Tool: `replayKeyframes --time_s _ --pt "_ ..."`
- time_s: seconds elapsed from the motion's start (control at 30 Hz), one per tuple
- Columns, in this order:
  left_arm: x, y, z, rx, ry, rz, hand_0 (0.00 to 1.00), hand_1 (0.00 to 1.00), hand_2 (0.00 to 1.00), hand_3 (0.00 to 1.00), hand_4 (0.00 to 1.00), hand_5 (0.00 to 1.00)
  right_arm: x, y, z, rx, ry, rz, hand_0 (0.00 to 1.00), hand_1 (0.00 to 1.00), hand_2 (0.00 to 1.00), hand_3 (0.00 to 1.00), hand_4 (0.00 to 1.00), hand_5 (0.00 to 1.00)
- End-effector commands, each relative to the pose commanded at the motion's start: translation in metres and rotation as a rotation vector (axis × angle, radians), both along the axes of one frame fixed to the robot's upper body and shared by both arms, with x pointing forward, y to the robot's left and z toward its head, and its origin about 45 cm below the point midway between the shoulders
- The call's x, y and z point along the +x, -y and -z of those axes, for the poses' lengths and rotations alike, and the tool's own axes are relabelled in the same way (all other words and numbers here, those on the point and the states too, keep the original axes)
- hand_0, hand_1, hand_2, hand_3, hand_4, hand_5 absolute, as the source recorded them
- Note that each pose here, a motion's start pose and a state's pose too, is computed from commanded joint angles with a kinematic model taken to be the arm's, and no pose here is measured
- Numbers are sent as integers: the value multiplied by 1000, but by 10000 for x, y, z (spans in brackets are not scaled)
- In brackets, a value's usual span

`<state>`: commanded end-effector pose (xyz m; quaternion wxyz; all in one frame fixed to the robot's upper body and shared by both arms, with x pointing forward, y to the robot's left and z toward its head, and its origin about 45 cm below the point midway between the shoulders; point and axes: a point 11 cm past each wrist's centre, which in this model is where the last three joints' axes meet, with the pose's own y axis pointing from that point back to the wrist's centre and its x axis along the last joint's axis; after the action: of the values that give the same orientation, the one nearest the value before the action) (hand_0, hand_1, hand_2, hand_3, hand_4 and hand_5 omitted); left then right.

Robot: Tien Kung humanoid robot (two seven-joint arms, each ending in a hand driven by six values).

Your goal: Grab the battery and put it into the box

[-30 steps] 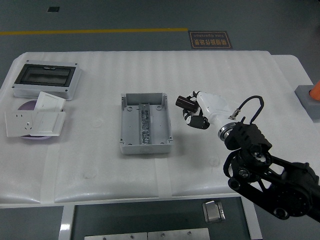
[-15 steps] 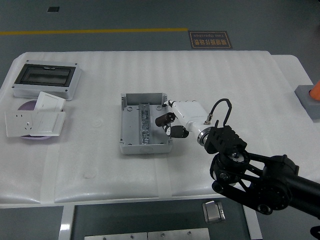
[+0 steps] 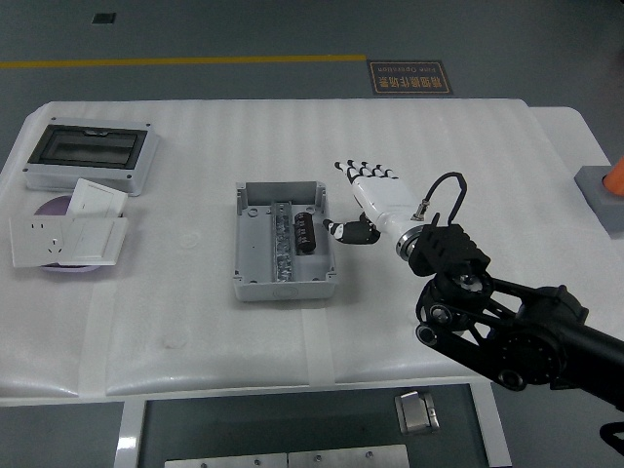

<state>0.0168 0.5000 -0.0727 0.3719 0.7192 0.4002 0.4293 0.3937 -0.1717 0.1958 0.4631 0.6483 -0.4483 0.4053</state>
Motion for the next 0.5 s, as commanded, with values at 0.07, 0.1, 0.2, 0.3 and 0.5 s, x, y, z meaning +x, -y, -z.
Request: replayKeyframes --time_s 0.07,0.1,0.2,0.3,0.5 --pt "4 4 2 -1 1 1 601 668 551 565 638 147 93 70 15 -11 -11 24 998 998 998 998 765 486" --pt "7 7 4 -2 2 1 601 668 551 565 638 147 132 98 31 -18 -20 35 998 998 998 998 765 486" --pt "12 12 6 -3 3 2 601 668 551 565 638 147 210 159 104 -40 -55 62 998 998 998 998 765 486" --pt "13 7 3 -2 2 3 601 669 553 563 644 145 255 204 199 -65 -95 83 998 998 998 998 759 478" --pt "28 -3 -3 0 4 6 601 669 550 563 643 137 283 218 366 -115 -155 98 998 998 998 998 759 475"
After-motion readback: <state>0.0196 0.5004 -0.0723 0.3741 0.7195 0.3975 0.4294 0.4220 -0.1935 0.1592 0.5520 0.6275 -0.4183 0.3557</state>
